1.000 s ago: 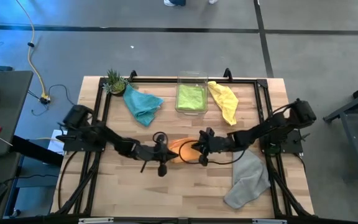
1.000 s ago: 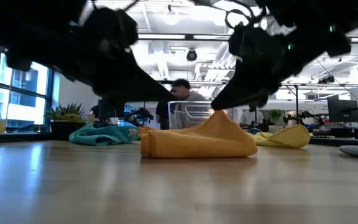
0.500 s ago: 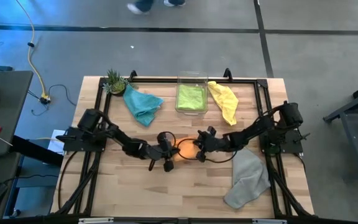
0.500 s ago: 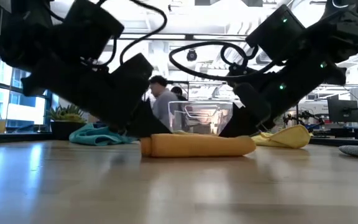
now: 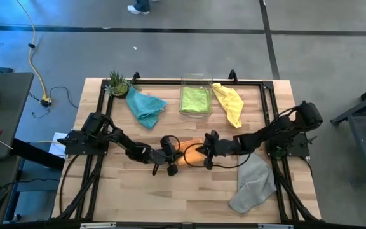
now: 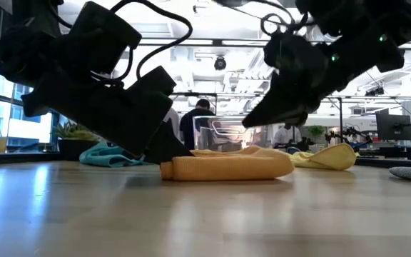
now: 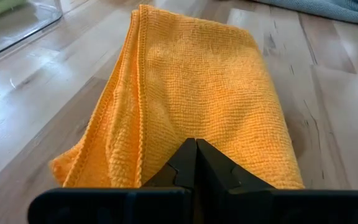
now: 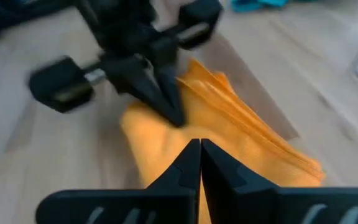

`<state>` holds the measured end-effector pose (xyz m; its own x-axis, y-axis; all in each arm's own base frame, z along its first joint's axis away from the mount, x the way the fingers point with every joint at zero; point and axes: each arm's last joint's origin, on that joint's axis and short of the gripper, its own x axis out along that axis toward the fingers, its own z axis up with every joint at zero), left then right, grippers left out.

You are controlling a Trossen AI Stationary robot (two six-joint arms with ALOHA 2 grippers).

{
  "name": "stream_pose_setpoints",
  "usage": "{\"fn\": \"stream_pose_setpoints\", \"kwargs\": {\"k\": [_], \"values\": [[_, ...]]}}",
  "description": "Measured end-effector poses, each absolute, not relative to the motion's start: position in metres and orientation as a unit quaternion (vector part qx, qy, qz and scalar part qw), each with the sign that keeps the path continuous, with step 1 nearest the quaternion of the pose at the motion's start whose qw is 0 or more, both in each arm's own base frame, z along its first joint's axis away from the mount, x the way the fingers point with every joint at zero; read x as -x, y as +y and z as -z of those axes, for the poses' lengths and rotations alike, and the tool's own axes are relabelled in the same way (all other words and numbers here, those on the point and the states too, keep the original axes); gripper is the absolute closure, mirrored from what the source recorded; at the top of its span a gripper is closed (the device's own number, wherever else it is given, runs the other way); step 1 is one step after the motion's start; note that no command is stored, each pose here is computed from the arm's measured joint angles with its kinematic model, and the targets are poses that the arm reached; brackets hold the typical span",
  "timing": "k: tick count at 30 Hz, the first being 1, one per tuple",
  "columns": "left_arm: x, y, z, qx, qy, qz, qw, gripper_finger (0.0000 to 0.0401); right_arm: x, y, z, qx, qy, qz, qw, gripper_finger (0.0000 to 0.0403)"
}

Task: Fold microfiber towels
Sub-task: Fold the orange microfiber cloth

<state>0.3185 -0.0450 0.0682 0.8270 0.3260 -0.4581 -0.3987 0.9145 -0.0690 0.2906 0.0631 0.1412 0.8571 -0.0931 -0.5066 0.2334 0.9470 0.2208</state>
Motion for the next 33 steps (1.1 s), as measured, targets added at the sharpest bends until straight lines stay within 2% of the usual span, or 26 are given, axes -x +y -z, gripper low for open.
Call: {"fn": "stream_pose_setpoints", "kwargs": {"k": [2,8,12,22,33], "values": [[-0.318,-0.045,-0.068,0.08,0.224,-0.192,0.952,0.0401,-0.291,0.068,-0.141,-0.146,0.237,0.104,0.955,0.0401],[-0.318,-0.045,-0.068,0.081,0.221,-0.199,0.951,0.0401,-0.294,0.084,-0.117,-0.138,0.144,0.261,0.944,0.0403],[-0.318,-0.044,-0.068,0.083,0.219,-0.205,0.95,0.0401,-0.299,0.093,-0.099,-0.142,0.096,0.311,0.935,0.0403],[-0.318,-0.044,-0.068,0.09,0.214,-0.216,0.948,0.0401,-0.343,0.106,-0.077,-0.092,0.107,0.353,0.925,0.0403],[-0.317,-0.044,-0.067,0.078,0.223,-0.215,0.948,0.0401,-0.347,0.095,-0.047,-0.114,0.133,0.388,0.905,0.0403]]}}
